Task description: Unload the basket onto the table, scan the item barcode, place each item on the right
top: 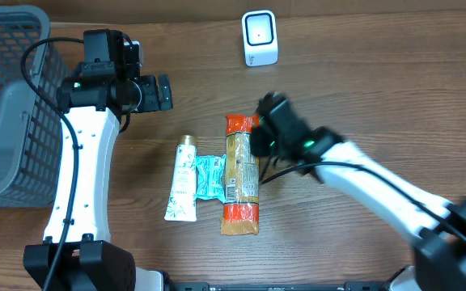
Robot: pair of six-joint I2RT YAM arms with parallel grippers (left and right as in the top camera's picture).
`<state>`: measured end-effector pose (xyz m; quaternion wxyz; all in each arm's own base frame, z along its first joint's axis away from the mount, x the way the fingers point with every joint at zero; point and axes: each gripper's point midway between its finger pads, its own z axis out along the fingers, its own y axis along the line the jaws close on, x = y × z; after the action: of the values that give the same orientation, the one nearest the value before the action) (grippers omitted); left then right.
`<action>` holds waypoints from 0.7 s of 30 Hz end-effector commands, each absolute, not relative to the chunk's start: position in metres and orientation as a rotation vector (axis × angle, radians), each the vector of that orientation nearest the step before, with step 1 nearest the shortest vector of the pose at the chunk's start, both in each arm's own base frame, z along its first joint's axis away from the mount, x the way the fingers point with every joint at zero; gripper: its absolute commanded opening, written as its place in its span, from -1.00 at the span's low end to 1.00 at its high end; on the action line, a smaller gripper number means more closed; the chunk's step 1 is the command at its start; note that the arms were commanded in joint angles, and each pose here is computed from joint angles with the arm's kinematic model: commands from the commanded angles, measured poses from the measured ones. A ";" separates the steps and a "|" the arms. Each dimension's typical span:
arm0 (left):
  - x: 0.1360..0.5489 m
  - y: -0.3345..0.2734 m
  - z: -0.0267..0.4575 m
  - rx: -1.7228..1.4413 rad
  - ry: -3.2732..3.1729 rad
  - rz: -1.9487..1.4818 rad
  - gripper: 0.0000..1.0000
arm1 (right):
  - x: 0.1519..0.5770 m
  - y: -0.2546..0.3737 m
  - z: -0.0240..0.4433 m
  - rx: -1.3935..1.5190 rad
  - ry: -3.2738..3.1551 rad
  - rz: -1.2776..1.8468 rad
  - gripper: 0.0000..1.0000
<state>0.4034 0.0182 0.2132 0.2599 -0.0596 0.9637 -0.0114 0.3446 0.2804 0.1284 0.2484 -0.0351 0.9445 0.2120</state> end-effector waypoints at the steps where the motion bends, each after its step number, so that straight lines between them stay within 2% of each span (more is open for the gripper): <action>1: 0.406 0.017 0.220 -0.171 2.590 -0.031 0.99 | 0.365 0.251 0.182 -0.059 2.462 0.581 -0.93; 10: 0.406 0.016 0.220 -0.171 2.590 -0.031 1.00 | 0.385 0.139 0.140 0.254 2.631 0.364 -0.93; 15: 0.406 0.016 0.220 -0.171 2.590 -0.031 1.00 | 0.386 0.121 0.112 0.324 2.705 0.311 -0.93; 21: 0.406 0.016 0.220 -0.171 2.590 -0.031 1.00 | 0.385 0.134 0.073 0.315 2.809 0.354 -0.93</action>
<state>0.4034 0.0183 0.2132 0.2597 -0.0596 0.9638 -0.0112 0.3881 0.1244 0.0914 0.1739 0.1193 0.9712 0.1109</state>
